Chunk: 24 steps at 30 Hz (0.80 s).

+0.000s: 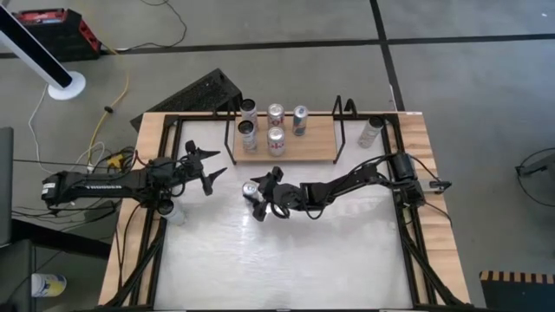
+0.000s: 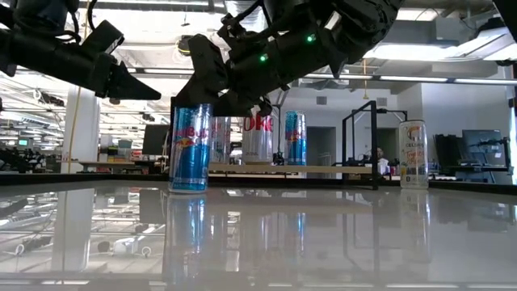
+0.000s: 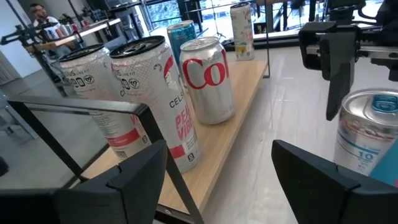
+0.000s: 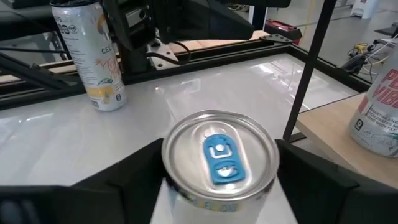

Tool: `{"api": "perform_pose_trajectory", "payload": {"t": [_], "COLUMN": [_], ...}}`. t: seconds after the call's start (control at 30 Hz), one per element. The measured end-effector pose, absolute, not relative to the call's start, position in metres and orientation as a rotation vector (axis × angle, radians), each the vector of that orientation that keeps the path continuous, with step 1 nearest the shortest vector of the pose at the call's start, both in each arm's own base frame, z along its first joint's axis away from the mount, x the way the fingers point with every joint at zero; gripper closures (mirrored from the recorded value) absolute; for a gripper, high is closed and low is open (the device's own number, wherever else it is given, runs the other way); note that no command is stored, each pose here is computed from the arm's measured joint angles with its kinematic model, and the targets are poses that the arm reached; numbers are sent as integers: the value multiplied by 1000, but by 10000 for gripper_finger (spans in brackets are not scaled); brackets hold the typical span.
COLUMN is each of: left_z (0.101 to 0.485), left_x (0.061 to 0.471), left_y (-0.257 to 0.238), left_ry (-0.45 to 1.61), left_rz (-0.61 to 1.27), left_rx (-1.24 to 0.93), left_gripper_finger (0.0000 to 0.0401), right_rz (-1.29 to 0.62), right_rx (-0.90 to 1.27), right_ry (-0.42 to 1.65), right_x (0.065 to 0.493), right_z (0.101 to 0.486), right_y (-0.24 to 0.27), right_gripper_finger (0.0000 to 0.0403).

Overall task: Place canned beverage on shelf
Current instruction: Put the right blue soda can on the shelf aligned with the other blue soda can

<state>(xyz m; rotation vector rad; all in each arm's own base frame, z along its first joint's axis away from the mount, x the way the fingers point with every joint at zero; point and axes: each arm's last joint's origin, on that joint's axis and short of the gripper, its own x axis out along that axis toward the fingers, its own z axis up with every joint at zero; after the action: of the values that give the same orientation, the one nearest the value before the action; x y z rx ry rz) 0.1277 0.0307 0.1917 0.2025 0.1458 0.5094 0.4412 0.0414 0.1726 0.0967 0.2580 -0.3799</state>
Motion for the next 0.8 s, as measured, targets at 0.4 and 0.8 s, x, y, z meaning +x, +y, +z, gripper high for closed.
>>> {"api": "perform_pose_trajectory", "payload": {"t": [0.4,0.8], "left_z": [188,186], "left_x": [127,127], "left_y": [31,31], "left_ry": [188,199], "left_rz": [505,505], "left_rx": [205,187], "left_gripper_finger": [126,126], "right_rz": [-310,-405], "right_rx": [12,7], "right_ry": [277,279], "right_x": [402,300], "right_z": [253,279], "right_y": [62,2], "right_gripper_finger": [146,146]}}
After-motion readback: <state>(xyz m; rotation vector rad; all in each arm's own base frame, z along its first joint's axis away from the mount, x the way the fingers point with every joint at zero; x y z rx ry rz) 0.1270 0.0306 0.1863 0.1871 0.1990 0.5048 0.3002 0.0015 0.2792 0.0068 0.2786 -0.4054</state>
